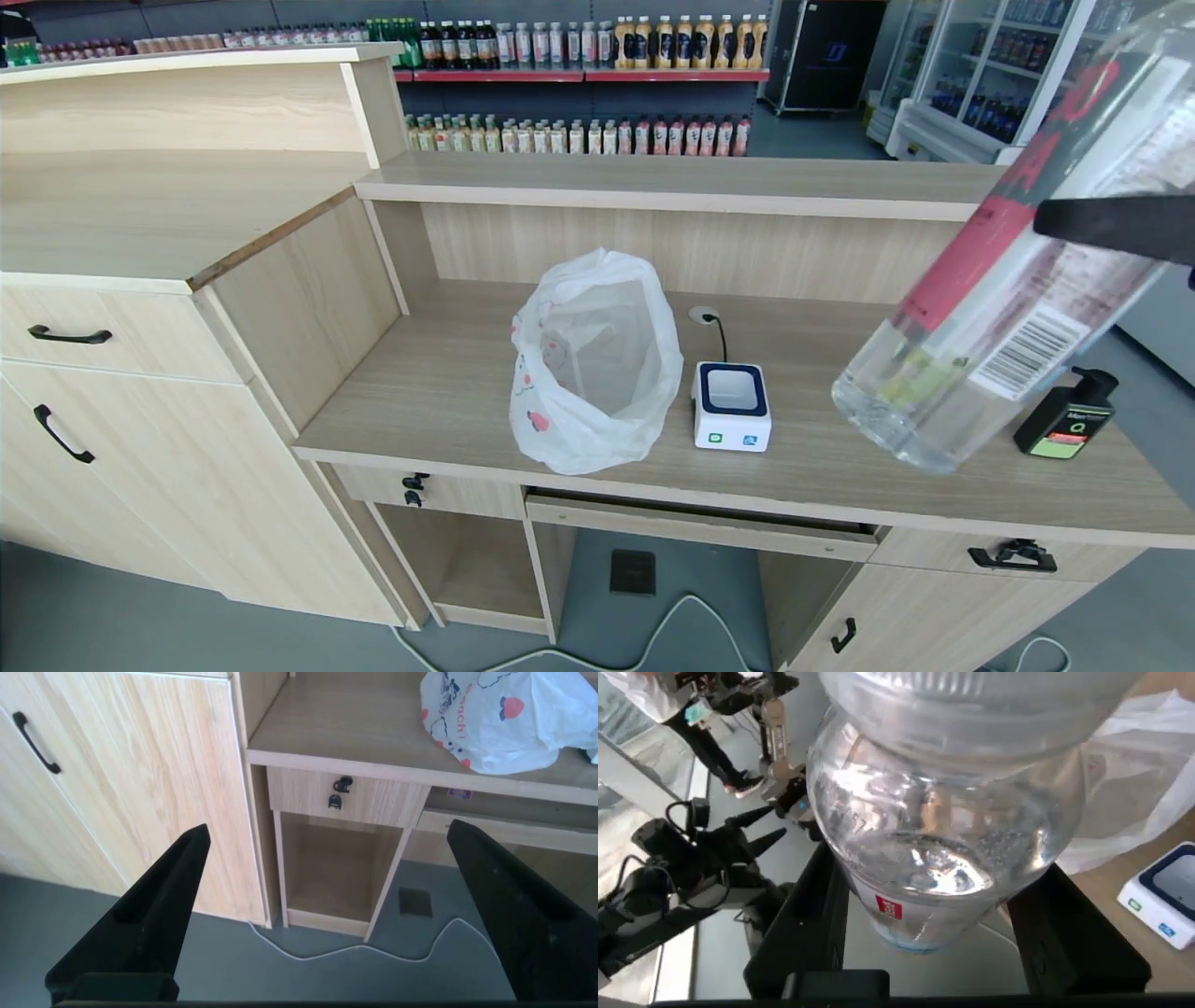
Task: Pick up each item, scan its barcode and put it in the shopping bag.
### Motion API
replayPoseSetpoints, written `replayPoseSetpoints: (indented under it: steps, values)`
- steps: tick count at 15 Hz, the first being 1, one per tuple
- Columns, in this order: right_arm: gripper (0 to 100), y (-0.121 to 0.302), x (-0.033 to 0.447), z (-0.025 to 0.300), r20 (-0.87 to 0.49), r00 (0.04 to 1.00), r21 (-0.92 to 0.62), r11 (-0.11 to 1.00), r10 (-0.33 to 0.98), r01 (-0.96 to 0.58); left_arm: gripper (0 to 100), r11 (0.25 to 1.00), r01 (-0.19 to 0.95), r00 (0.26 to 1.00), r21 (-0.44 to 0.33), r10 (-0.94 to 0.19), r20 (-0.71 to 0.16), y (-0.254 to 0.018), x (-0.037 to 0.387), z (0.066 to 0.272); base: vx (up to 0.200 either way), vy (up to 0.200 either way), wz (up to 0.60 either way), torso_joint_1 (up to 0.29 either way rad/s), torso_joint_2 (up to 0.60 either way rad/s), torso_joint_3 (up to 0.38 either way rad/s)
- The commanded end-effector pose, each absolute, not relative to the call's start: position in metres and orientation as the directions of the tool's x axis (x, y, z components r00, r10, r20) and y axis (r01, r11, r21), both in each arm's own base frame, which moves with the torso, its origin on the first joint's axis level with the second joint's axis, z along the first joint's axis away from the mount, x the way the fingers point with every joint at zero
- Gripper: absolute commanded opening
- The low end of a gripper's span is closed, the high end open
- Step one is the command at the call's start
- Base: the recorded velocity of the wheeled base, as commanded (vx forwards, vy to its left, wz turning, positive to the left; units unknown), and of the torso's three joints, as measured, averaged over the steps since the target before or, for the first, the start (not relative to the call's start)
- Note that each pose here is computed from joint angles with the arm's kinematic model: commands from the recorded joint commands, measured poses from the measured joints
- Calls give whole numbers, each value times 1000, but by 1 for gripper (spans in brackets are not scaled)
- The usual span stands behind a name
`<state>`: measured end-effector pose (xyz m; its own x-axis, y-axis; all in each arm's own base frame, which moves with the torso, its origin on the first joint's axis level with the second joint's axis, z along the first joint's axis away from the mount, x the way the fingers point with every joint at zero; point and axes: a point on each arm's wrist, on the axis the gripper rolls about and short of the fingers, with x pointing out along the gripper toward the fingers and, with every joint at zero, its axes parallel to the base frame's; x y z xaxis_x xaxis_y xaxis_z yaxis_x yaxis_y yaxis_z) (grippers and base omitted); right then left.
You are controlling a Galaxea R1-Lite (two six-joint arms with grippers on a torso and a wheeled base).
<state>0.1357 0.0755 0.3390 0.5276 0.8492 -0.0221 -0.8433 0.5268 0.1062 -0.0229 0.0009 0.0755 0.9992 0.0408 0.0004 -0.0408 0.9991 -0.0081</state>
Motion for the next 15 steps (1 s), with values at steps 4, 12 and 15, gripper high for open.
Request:
replayPoseSetpoints:
  steps: [4,12,15]
  values:
    - [0,44,187,270,-37,842,-106,835,539,-539,100,999,-41,999,-9,41,0,1,-23,75,0,0,0,0,0,0]
    - [0,-13,237,223,123,975,-374,919,184,-126,100,999,-41,999,-8,41,0,1,-23,75,0,0,0,0,0,0]
    - [0,-20,234,224,156,970,-394,912,186,-111,100,999,-41,999,-9,41,0,1,-23,75,0,0,0,0,0,0]
